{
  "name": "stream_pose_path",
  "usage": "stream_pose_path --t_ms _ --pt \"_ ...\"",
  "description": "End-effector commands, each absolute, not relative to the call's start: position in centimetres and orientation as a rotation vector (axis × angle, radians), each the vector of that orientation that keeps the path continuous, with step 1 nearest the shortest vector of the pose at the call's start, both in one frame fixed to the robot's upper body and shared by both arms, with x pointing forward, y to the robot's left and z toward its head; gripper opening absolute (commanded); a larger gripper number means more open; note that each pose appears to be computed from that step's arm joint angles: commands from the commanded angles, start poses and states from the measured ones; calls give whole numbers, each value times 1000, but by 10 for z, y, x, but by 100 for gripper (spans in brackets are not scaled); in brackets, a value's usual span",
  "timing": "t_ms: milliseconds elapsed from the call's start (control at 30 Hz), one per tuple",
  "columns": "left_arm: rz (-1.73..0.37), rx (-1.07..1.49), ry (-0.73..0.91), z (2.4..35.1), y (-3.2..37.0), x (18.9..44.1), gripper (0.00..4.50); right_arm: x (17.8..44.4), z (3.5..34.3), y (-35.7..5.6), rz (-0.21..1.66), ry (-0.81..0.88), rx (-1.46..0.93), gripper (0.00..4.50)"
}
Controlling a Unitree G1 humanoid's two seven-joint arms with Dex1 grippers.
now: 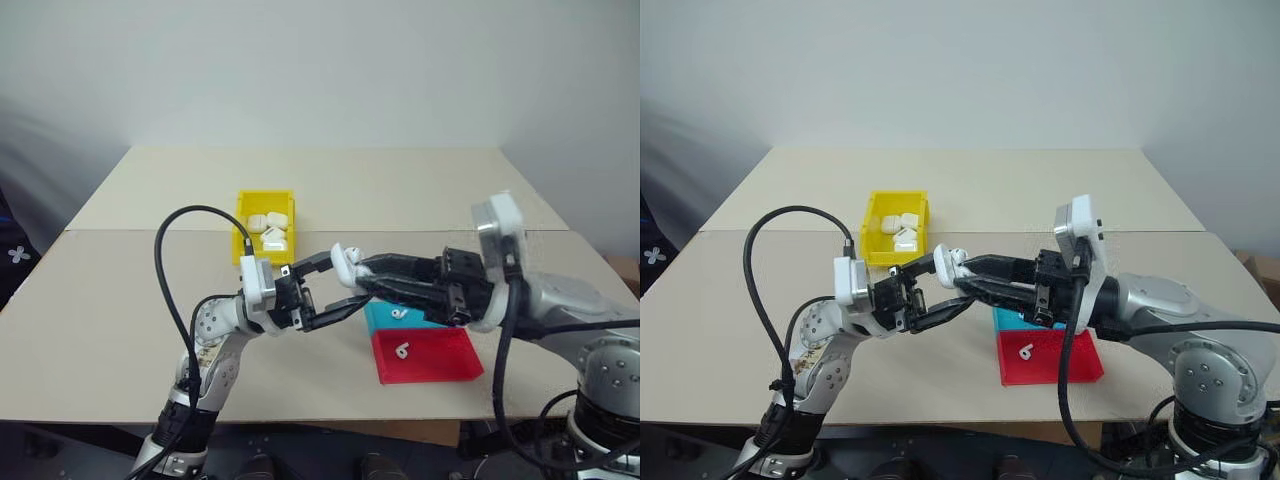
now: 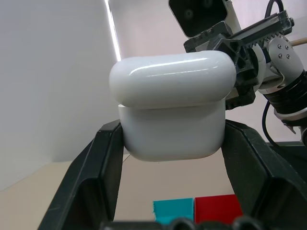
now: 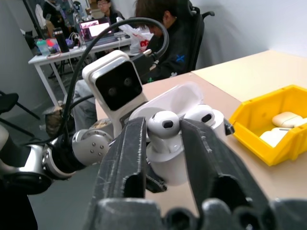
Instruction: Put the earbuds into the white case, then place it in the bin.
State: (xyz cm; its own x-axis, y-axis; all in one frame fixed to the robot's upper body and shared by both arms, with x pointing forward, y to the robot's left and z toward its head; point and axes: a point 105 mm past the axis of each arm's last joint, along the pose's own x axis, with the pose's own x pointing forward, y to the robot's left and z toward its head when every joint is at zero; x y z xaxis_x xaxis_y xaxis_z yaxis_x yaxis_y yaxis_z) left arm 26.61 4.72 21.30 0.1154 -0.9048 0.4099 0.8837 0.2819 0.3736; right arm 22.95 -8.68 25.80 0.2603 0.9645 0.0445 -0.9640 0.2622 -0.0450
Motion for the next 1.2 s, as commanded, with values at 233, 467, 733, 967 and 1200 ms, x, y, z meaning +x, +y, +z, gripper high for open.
stream_pose_path --t_ms 233,467,733,967,1200 --pt "-1305 58 -687 222 49 264 277 230 265 -101 1249 -127 -127 290" --pt "-1322 98 -637 209 43 271 277 234 297 -114 1246 -187 -213 290" --pt "-1336 177 -561 202 29 285 277 246 312 -74 1406 -150 -392 60" --pt "-1324 221 -571 202 21 292 277 256 290 -58 1443 -77 -608 7" --pt "-1309 208 -586 203 25 285 277 262 271 -65 1423 -20 -730 7"
